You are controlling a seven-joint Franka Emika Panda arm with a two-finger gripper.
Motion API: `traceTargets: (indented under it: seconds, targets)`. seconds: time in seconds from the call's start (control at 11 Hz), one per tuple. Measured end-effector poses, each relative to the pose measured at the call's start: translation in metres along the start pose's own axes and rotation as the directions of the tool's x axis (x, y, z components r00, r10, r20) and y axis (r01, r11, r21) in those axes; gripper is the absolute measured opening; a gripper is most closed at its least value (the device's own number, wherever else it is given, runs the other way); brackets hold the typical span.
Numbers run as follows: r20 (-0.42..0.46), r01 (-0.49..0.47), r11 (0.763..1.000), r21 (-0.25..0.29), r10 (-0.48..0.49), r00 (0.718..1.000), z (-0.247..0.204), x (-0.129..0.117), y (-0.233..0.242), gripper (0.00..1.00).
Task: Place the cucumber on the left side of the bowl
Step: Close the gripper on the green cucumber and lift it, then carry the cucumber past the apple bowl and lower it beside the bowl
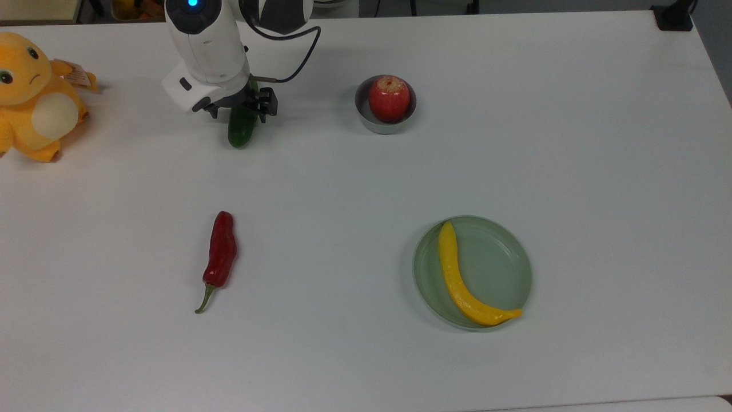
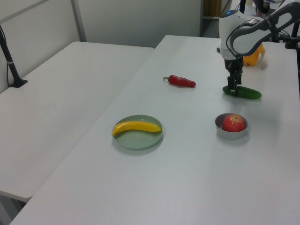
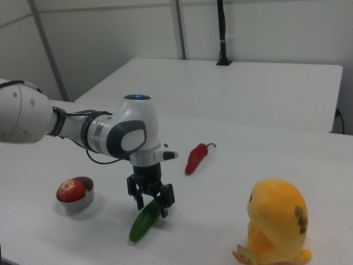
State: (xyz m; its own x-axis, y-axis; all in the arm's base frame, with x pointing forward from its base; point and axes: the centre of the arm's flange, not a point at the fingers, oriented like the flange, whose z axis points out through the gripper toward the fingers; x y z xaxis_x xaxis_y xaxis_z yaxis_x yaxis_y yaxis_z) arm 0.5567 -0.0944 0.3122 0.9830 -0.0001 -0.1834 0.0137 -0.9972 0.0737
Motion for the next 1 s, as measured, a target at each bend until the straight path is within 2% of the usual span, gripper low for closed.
traceTargets:
  seconds: [0.09, 0.18, 0.36, 0.73, 1.0]
  targets:
    - [0.008, 0.0, 1.0, 0.001, 0.0, 1.0, 0.004, -0.001, 0.0, 0.93]
    - [0.014, -0.002, 1.0, 0.002, 0.002, 1.0, 0.007, -0.002, 0.001, 0.84]
    - [0.018, -0.006, 1.0, 0.003, 0.006, 1.0, 0.009, -0.003, 0.003, 0.52]
    - [-0.009, -0.004, 1.0, 0.002, 0.004, 1.0, -0.007, -0.002, 0.002, 0.5]
    - [-0.006, 0.046, 0.999, 0.006, -0.046, 0.999, -0.08, -0.006, -0.026, 0.5]
